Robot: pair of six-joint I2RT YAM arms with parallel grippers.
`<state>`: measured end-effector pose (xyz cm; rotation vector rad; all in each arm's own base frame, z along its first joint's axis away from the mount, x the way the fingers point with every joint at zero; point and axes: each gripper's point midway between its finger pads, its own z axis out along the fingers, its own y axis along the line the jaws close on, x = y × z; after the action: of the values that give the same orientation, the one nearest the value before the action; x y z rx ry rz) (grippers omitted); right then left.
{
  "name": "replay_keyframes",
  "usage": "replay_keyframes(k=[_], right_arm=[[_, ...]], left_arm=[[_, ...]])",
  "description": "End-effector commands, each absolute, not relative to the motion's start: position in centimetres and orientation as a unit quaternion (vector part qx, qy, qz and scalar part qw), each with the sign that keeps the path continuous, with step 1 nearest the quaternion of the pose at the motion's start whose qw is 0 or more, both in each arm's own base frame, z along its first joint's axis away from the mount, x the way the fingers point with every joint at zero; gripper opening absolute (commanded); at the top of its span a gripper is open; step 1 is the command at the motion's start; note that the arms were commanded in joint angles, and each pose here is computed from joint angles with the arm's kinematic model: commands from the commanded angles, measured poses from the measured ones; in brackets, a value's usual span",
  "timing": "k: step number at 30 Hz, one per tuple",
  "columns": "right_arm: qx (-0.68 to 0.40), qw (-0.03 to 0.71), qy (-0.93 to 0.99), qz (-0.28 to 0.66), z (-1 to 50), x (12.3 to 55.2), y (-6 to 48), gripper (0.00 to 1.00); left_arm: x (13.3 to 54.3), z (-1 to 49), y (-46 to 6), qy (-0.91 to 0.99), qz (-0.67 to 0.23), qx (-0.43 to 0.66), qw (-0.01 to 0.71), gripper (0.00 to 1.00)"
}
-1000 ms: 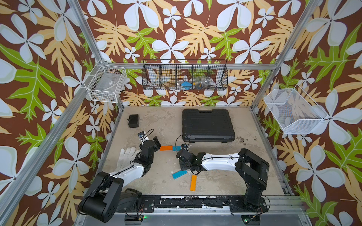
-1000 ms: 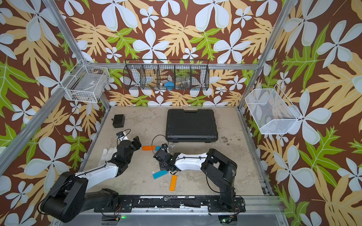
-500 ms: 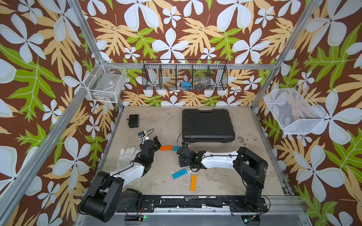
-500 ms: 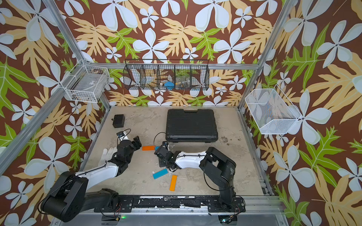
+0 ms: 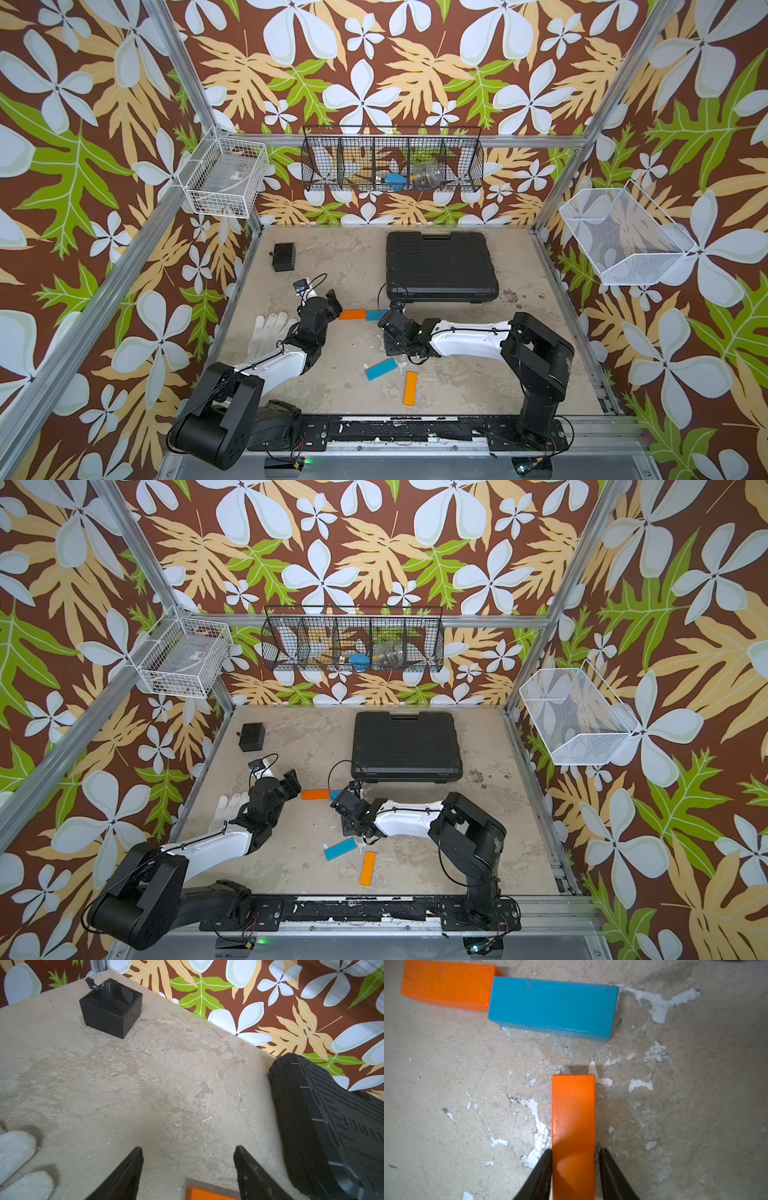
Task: Assemble the number 7 with building blocks
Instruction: Assemble the building block at the center of the board.
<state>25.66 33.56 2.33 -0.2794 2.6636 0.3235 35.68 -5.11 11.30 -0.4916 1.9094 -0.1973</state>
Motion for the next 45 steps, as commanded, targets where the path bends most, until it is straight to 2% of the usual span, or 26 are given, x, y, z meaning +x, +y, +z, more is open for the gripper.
replay_keyframes(k=[1,12,32,45], right_arm=[[-0.1,0.207,0.968,0.099,2.3,25.6,33.4,0.39],[-0.09,0.189,0.975,0.074,0.7,25.6,33.1,0.32],[-0.029,0.175,0.98,0.093,1.1,25.1,33.1,0.34],[-0.024,0.175,0.982,0.062,0.7,26.2,33.6,0.33]], left_arm=[[35.9,11.6,-5.1,0.802,-0.085,-0.209,0.553,0.72],[36.1,11.2,-5.2,0.806,-0.081,-0.207,0.549,0.72],[36.2,10.8,-5.2,0.81,-0.08,-0.207,0.544,0.72],[36.2,10.8,-5.2,0.81,-0.079,-0.207,0.543,0.72]])
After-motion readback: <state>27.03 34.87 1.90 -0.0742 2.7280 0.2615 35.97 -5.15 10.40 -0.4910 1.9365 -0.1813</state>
